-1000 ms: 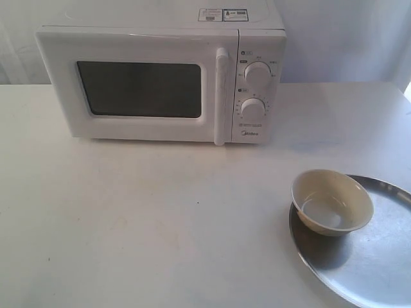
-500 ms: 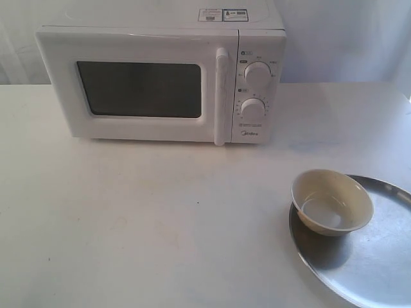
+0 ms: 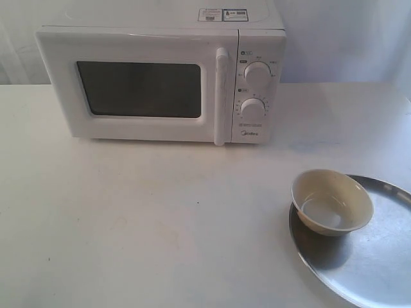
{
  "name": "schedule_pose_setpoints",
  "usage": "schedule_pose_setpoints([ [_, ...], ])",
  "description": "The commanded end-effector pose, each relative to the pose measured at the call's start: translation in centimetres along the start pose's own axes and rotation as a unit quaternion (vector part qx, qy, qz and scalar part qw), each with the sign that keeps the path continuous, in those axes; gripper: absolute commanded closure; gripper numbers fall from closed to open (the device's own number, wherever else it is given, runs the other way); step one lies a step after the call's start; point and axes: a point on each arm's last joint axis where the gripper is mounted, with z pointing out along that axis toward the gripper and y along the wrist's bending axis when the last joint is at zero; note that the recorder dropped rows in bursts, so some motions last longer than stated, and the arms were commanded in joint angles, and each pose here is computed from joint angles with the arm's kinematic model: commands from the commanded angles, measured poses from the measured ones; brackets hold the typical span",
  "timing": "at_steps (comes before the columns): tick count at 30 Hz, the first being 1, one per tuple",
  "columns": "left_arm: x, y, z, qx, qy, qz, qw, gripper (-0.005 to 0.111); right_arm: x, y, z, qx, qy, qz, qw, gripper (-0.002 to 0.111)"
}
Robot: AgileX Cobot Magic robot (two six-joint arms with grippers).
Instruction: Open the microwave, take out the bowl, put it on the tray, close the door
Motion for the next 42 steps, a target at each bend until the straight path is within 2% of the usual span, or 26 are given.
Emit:
schedule_pose_setpoints([
  [1,0.08,-0.01,0.01,0.0,0.0,-0.005,1.0,0.107,-0.05,0.16,-0.04,-0.007,-0.006,-0.035,0.999,0.108],
  [4,0.08,-0.01,0.01,0.0,0.0,-0.005,1.0,0.107,-0.05,0.16,-0.04,-0.007,-0.006,-0.034,0.999,0.108],
  [10,0.08,-0.01,0.01,0.0,0.0,-0.005,1.0,0.107,-0.07,0.16,-0.04,-0.007,-0.006,0.027,1.0,0.108],
  [42,0.08,-0.01,0.01,0.0,0.0,-0.005,1.0,0.107,-0.08,0.17,-0.04,-0.008,-0.007,0.028,1.0,0.108],
])
